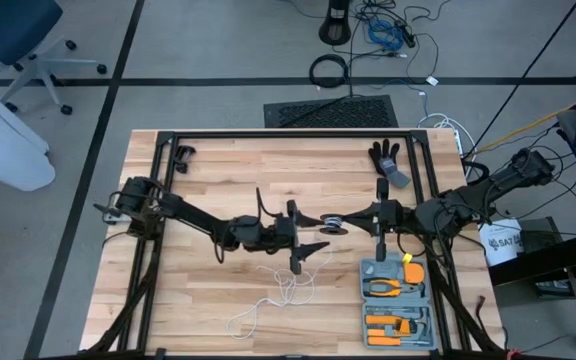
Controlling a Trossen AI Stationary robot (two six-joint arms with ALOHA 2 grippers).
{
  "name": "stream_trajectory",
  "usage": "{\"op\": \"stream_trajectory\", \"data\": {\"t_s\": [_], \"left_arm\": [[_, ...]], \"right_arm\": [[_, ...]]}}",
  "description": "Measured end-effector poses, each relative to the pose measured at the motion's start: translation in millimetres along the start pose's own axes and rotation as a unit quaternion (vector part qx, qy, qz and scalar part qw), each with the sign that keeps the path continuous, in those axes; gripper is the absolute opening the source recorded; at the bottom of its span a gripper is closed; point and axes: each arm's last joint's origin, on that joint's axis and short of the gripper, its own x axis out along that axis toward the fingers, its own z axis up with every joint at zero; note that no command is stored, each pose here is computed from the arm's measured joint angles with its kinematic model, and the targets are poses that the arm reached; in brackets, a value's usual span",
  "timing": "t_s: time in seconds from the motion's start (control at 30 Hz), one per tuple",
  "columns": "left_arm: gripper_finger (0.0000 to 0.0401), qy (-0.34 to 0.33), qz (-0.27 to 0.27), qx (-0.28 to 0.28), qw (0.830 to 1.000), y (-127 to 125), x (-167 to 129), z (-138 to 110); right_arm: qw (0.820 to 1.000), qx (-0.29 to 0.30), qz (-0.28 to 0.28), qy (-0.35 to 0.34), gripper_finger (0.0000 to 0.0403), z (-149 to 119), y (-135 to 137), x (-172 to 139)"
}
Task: Coil cords
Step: Uncoil the white cable wire from the spool
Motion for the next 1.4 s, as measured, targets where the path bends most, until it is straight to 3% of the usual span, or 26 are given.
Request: {"op": "stream_trajectory", "data": {"t_s": [0.13,0.77,1.27,1.4], "left_arm": [[0.0228,-0.002,0.0,0.0,1.0,-0.8,2.6,0.8],[0.0037,0.041,-0.016,0.006,0.999,0.4,-1.0,-5.2],[0.0025,0.084,-0.061,-0.002,0.995,-0.4,-7.8,20.1],[0.0041,0.113,-0.075,0.0,0.991,-0.4,-11.9,26.5]], "right_arm": [[1.0,0.001,0.001,0.0,0.0,-0.1,0.1,-0.1],[1.0,0.011,0.017,0.007,0.0,-1.3,1.8,-0.6],[1.0,0.007,0.023,0.01,0.0,-2.4,5.2,-2.8],[1.0,0.007,0.023,0.01,0.0,-2.4,5.1,-2.8]]}}
